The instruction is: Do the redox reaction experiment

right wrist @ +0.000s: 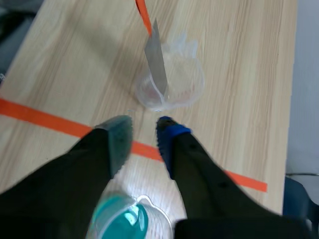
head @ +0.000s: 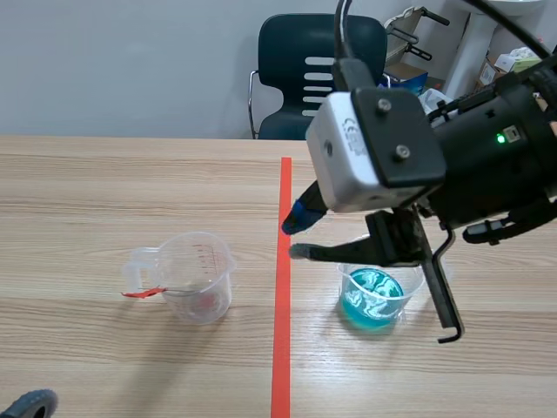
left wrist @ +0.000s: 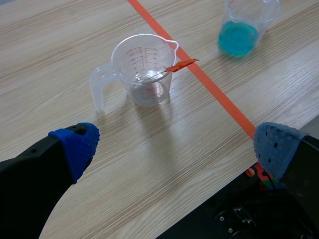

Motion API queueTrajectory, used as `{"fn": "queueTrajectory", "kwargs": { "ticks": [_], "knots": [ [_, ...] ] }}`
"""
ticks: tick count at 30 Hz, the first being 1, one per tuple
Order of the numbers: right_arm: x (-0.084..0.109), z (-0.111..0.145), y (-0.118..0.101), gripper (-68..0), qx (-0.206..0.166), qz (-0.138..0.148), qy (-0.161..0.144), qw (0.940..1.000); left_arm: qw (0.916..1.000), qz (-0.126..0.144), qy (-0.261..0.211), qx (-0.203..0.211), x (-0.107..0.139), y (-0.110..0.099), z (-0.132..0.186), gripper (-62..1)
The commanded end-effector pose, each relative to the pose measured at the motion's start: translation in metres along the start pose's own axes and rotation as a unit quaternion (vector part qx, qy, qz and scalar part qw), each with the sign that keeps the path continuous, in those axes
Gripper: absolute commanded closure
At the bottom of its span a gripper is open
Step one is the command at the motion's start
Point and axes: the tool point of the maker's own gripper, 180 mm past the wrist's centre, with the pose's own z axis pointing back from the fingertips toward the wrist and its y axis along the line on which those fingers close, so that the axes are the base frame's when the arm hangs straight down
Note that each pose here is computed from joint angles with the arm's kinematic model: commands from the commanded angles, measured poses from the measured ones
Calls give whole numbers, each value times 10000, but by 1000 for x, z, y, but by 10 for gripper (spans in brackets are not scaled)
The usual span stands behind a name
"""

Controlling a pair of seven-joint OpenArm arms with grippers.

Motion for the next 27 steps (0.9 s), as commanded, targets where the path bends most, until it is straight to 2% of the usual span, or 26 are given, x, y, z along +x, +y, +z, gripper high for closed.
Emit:
{"fn": "queueTrajectory", "kwargs": {
  "ticks": [1, 4, 7, 14, 21, 27],
  "knots": [
    [3, 4, -6, -228, -53, 160, 9, 9999, 9999, 49, -107, -10, 5, -2, 0, -623],
    [0, 3, -6, -306, -58, 284, 105, 9995, 9999, 49, -108, -10, 5, -2, 0, -623],
    [0, -1, -9, -335, -89, 465, 164, 9987, 9999, 49, -108, -10, 5, -2, 0, -623],
    [12, -14, -14, -334, -184, 746, 45, 9970, 9999, 49, -108, -10, 5, -2, 0, -623],
    [23, -33, -7, -334, -180, 893, -189, 9957, 9999, 47, -121, -10, 5, -2, 0, -623],
    [21, -46, 1, -334, -123, 913, -320, 9952, 9999, 47, -123, -10, 5, -2, 0, -623]
  ]
}}
